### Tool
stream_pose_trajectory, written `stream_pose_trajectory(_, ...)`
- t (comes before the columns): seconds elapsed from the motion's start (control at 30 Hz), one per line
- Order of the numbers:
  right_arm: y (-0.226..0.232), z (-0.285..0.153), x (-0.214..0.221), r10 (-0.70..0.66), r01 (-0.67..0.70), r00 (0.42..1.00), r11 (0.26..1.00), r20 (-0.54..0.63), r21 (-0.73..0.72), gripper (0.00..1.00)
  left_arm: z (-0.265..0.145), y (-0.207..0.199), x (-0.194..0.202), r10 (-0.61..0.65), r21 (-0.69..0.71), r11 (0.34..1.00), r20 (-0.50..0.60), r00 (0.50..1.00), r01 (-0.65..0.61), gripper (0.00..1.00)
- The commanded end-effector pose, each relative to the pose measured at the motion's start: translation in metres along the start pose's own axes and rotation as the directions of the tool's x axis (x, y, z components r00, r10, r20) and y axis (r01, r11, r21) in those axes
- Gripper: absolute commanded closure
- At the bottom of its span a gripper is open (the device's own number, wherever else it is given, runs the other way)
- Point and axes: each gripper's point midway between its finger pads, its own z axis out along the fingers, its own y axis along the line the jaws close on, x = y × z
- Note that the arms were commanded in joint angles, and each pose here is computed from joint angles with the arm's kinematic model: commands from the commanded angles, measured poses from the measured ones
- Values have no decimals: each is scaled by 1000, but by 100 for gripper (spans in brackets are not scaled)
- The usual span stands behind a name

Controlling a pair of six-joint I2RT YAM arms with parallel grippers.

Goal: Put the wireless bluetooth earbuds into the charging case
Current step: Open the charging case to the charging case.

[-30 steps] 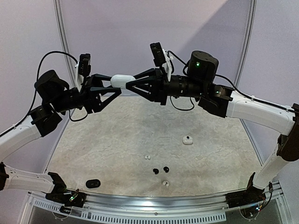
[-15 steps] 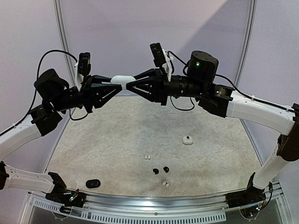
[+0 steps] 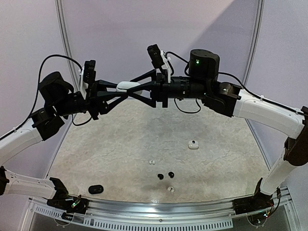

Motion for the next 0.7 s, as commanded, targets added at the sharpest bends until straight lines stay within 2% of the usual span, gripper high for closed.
stream_pose_trajectory(0.0, -20, 6, 9, 6, -2, 999, 996, -41, 89, 48, 2, -20, 2, 111, 82, 991, -27, 993, -109, 100)
stream_pose_trajectory(0.33, -26, 3, 10, 21, -12, 997, 992, -68, 125, 52, -1, -24, 15, 157, 108, 983, -80, 984, -148, 100)
stream_pose_trajectory(0.67, -46, -2, 17, 144, -130, 987, 977, -71, 169, 52, -3, -27, 27, 121, 123, 987, -103, 987, -108, 100)
